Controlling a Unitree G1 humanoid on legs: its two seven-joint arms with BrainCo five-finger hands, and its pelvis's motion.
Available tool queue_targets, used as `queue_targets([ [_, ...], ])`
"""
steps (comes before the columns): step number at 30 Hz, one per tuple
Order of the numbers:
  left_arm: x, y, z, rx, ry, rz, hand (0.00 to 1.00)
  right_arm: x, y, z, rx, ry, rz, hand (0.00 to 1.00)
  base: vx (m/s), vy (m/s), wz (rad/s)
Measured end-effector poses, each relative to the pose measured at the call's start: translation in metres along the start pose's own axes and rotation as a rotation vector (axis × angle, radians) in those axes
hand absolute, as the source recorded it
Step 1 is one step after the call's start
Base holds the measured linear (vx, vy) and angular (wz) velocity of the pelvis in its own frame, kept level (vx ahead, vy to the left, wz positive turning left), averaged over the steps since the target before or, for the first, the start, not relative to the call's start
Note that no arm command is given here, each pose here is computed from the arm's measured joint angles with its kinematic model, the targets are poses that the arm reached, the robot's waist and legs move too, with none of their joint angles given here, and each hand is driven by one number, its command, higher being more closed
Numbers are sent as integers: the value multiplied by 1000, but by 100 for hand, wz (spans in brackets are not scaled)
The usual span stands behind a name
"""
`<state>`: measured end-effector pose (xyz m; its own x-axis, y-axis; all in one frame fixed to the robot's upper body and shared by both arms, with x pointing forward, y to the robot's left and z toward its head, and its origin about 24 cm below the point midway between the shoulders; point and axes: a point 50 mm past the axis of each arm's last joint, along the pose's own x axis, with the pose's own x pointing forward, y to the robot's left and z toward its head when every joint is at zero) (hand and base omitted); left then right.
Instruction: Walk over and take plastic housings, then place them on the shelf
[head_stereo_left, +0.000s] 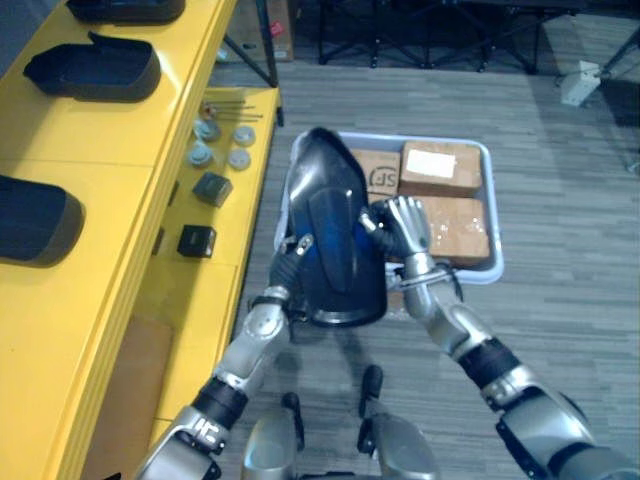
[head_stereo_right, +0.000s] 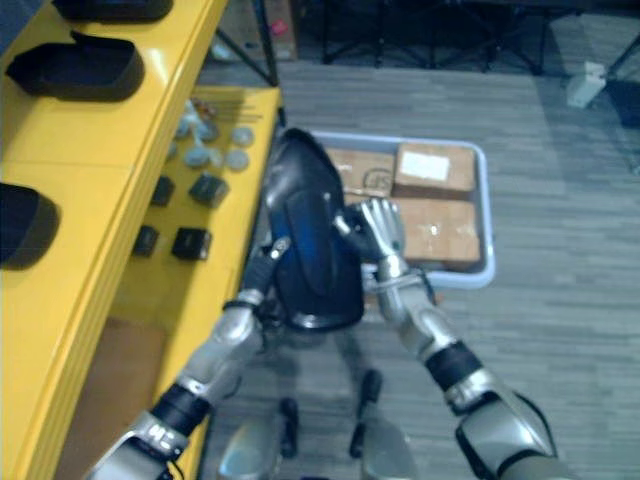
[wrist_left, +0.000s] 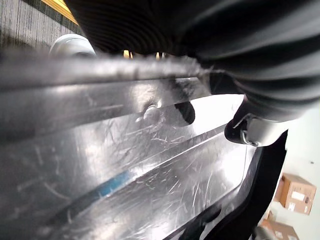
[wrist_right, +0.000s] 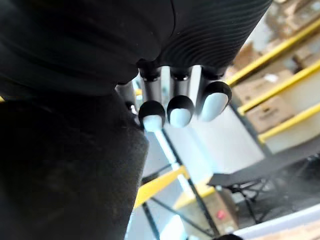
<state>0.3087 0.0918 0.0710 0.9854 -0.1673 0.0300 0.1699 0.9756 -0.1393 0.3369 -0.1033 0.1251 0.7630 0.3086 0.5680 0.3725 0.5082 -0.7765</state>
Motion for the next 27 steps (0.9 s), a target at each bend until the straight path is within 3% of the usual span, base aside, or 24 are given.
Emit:
queue_targets([
  [21, -2, 5, -1, 10, -3, 0, 100, -1, 2, 5, 101, -7, 6, 0, -30, 54, 3],
  [27, -9, 4, 2, 95, -60, 44, 100, -15, 12, 2, 336, 143, 10, 0, -23, 53, 2],
])
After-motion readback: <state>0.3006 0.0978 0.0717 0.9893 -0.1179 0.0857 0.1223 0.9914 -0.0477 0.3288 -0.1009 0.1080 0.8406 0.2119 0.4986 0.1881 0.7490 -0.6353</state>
